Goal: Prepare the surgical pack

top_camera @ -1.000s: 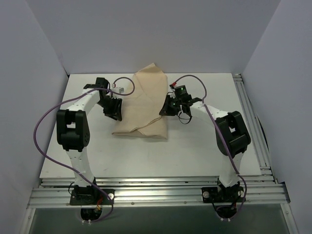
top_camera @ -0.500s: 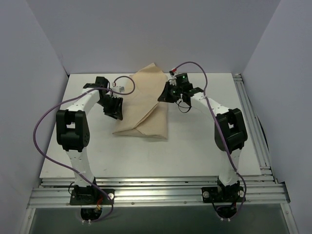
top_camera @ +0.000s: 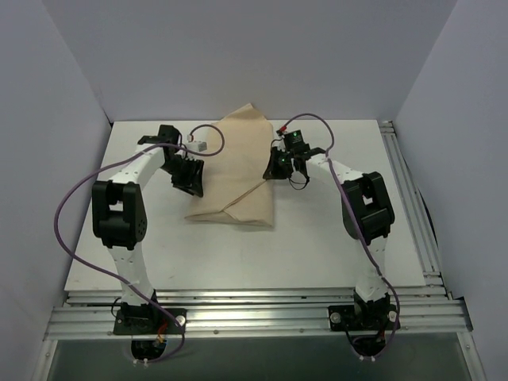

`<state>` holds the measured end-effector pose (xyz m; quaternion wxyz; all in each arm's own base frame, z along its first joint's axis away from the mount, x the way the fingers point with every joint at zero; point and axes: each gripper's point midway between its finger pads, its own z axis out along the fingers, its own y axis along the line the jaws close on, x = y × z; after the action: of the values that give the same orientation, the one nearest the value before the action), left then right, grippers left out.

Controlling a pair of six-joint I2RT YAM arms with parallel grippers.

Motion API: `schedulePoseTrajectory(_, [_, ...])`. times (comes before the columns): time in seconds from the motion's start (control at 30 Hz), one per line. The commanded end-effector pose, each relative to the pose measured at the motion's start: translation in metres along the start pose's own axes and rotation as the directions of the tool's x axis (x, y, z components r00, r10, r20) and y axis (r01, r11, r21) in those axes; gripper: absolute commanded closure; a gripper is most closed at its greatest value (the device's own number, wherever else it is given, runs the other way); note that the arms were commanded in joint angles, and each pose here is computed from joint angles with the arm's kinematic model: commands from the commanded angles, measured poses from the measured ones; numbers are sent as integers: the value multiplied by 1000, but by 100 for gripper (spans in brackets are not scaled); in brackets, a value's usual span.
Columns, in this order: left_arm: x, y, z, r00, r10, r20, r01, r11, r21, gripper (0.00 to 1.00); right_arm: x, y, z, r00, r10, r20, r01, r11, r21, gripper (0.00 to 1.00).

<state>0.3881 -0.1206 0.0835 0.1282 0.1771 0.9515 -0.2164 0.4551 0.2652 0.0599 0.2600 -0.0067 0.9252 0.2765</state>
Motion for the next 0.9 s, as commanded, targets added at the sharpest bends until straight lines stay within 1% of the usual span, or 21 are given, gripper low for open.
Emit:
schedulePoseTrajectory(0.0, [-4, -25, -14, 996, 83, 28, -84, 996, 28, 49, -6, -25, -10, 999, -21, 25, 18, 992, 127, 93])
schedulePoseTrajectory(0.07, [-3, -29, -14, 995, 93, 22, -93, 995, 35, 49, -7, -24, -15, 999, -40, 21, 37, 989, 143, 84])
schedulePoseTrajectory(0.1, [-5, -30, -18, 995, 97, 30, -98, 994, 41, 49, -12, -21, -19, 998, -51, 29, 46, 989, 142, 74])
schedulePoseTrajectory(0.13, [-6, -37, -24, 995, 96, 32, -98, 993, 70, 49, -17, -17, -28, 997, -59, 41, 53, 989, 141, 69])
schedulePoseTrajectory(0.2, [-25, -42, -45, 988, 122, 97, -129, 989, 74, 49, -29, -11, -40, 994, -82, 73, 72, 988, 137, 58])
schedulePoseTrajectory(0.27, [-38, -46, -61, 981, 135, 140, -147, 986, 79, 49, -45, -7, -59, 989, -92, 119, 75, 987, 141, 54])
schedulePoseTrajectory(0.3, [-52, -47, -74, 970, 158, 185, -172, 983, 64, 48, -51, -5, -66, 986, -95, 134, 76, 987, 141, 53])
schedulePoseTrajectory(0.37, [-63, -43, -78, 963, 176, 206, -188, 982, 37, 48, -59, -2, -77, 981, -105, 164, 81, 985, 150, 52])
schedulePoseTrajectory(0.43, [-79, -40, -80, 953, 186, 240, -196, 981, 18, 48, -63, 0, -77, 978, -121, 171, 96, 984, 147, 50])
schedulePoseTrajectory(0.47, [-82, -36, -70, 957, 176, 229, -187, 982, 24, 49, -63, -1, -75, 978, -125, 168, 101, 984, 145, 47])
schedulePoseTrajectory(0.53, [-96, -28, -63, 952, 172, 251, -180, 984, 6, 49, -56, -7, -64, 984, -121, 134, 102, 985, 138, 45])
schedulePoseTrajectory(0.57, [-98, -17, -50, 959, 160, 233, -161, 987, -14, 49, -54, -10, -60, 986, -112, 125, 96, 987, 128, 43])
schedulePoseTrajectory(0.6, [-106, -11, -46, 956, 156, 249, -154, 988, -30, 49, -55, -10, -56, 986, -102, 131, 90, 991, 97, 41])
schedulePoseTrajectory(0.63, [-116, -8, -45, 950, 163, 268, -156, 987, -48, 49, -47, -15, -48, 991, -80, 111, 72, 994, 77, 35])
schedulePoseTrajectory(0.67, [-119, -1, -36, 952, 155, 262, -146, 988, -56, 49, -44, -15, -43, 992, -70, 103, 65, 997, 50, 31])
schedulePoseTrajectory(0.7, [-126, 1, -33, 948, 157, 277, -147, 988, -57, 49, -46, -11, -40, 992, -65, 109, 66, 998, -4, 30])
schedulePoseTrajectory(0.73, [-137, -2, -35, 938, 174, 301, -164, 985, -58, 48, -42, -13, -32, 993, -59, 99, 61, 998, -18, 30])
schedulePoseTrajectory(0.77, [-139, -3, -24, 938, 179, 295, -173, 984, -46, 48, -39, -13, -28, 995, -52, 91, 55, 998, -30, 29])
schedulePoseTrajectory(0.83, [-152, -3, -17, 926, 203, 317, -194, 979, -59, 48, -38, -11, -17, 994, -56, 90, 63, 995, -72, 29])
schedulePoseTrajectory(0.87, [-152, -2, -5, 931, 200, 304, -191, 980, -58, 48, -34, -11, -14, 996, -48, 81, 55, 995, -84, 29])
